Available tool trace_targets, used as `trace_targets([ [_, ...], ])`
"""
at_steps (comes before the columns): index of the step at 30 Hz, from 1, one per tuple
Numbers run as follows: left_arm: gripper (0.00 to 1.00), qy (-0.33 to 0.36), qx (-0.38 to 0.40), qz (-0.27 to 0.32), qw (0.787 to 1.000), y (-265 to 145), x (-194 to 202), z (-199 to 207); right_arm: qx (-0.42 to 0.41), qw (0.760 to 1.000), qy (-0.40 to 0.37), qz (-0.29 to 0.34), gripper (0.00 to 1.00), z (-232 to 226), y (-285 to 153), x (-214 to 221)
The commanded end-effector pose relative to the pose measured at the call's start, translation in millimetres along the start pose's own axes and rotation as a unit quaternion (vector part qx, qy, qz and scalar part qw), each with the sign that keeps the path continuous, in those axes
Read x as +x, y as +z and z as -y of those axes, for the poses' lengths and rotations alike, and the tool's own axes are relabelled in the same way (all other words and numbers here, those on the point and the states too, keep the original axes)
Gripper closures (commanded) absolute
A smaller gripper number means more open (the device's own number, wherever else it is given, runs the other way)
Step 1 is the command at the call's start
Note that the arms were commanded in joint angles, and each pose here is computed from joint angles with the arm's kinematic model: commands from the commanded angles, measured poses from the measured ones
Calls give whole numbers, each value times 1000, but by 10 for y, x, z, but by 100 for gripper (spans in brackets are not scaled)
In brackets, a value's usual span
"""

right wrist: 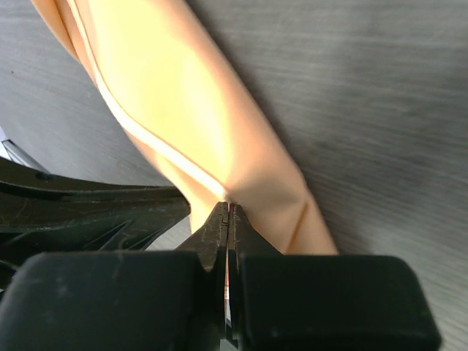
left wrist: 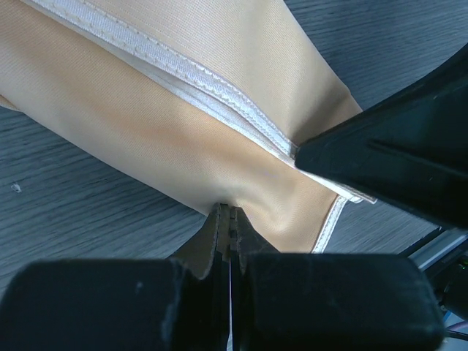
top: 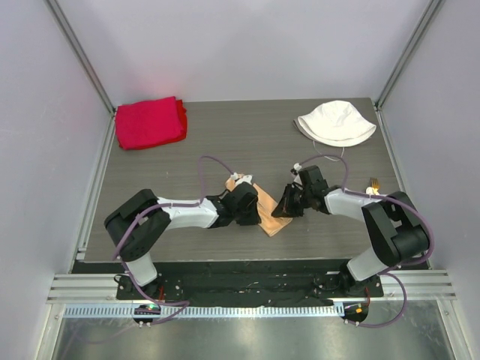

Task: Fold the napkin into a case and place the utensils inside
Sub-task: Smooth out the smaller rectangle-folded napkin at the center of the board.

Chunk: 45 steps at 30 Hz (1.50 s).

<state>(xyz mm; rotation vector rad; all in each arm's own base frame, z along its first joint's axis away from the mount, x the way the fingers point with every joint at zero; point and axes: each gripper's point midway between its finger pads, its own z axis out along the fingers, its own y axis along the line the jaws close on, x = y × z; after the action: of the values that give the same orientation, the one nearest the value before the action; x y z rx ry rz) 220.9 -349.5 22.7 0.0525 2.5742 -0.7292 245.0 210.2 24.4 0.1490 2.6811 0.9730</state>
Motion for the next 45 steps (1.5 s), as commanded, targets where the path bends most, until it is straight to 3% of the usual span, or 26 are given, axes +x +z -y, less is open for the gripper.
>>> trace_targets([
  [1, 100, 9, -8, -10, 1000, 52, 75, -17, -27, 1000, -1, 15, 99, -193, -20, -4],
  [6, 100, 14, -8, -7, 1000, 14, 62, -9, 12, 998, -48, 45, 98, -263, -231, -230],
  [7, 100, 15, -7, -8, 1000, 5, 68, -3, 18, 997, -56, 49, 89, -286, -282, -266],
  [11, 100, 18, -3, -3, 1000, -48, 44, 27, 47, 995, -61, 70, 79, -325, -519, -337],
  [17, 100, 22, 27, 1, 999, -146, -3, 231, 70, 988, 70, 115, 46, -133, -751, -152],
  [19, 100, 25, 42, 5, 999, -229, -42, 328, 70, 981, 123, 132, 40, -26, -786, -52],
  [21, 100, 29, 50, 7, 998, -268, -74, 404, 60, 974, 140, 169, 30, 30, -882, -31],
  [24, 100, 33, 59, 4, 998, -263, -82, 475, 44, 965, 172, 194, 22, 60, -944, -15],
  [26, 100, 34, 57, 0, 998, -213, -73, 483, 30, 965, 190, 179, 23, 90, -870, 56],
  [29, 100, 33, 66, -14, 997, -156, -9, 519, 3, 966, 208, 151, 33, 137, -693, 148],
  [37, 100, 41, 73, -18, 996, -101, 29, 602, -32, 963, 215, 162, 50, 162, -577, 144],
  [45, 100, 43, 69, -34, 996, -9, 166, 594, -34, 964, 202, 168, 54, 131, -590, 89],
])
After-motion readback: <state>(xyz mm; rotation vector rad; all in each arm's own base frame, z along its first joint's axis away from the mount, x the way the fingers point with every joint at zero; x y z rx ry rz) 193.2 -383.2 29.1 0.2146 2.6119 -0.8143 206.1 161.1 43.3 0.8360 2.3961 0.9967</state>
